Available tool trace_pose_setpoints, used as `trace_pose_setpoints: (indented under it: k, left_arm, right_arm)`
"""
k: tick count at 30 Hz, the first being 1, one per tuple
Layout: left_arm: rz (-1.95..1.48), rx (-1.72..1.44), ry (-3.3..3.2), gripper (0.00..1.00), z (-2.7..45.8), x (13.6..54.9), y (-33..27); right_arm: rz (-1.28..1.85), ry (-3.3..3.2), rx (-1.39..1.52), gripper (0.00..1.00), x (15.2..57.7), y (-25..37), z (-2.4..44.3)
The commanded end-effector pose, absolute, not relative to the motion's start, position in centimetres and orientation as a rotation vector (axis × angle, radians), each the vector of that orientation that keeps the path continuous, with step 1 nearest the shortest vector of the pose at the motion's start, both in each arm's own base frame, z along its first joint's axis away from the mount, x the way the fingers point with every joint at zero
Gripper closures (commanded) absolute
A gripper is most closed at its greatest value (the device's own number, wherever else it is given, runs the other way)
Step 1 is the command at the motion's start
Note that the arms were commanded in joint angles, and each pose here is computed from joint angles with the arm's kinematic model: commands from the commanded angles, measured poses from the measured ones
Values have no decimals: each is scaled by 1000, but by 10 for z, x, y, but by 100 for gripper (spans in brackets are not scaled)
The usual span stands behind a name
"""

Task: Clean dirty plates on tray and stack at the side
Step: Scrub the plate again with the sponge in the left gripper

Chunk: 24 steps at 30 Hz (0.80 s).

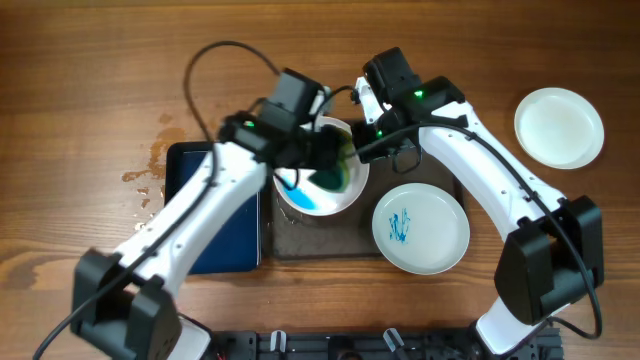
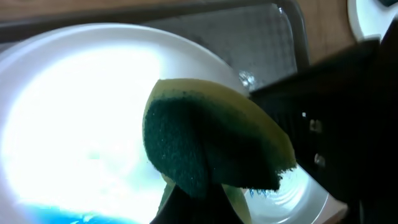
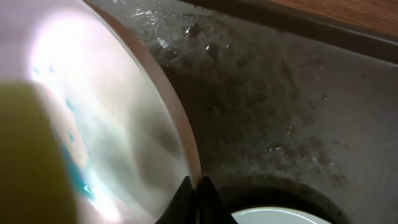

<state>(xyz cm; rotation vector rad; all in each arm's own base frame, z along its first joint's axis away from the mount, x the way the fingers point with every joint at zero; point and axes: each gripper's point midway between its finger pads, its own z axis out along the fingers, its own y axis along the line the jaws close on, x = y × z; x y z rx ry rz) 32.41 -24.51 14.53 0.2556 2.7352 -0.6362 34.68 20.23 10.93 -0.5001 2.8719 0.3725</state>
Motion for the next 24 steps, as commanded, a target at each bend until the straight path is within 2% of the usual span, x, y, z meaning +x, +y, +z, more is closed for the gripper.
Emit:
trace_pose_setpoints:
  k: [1, 8, 15, 24]
  left_arm:
    - [-612, 347, 2721, 96, 140, 323, -261]
    - [-523, 323, 2701, 96, 135, 332, -256]
    - [-327, -28, 2688, 96, 130, 350, -226]
    - [-283, -226, 2686, 96, 125, 351, -215]
  right_arm:
    - [448, 2815, -521, 96, 350, 211, 129]
    - [480, 2814, -532, 95, 349, 214, 130]
    - [492, 2811, -542, 96, 348, 215, 130]
    - [492, 2810, -545, 96, 348, 215, 130]
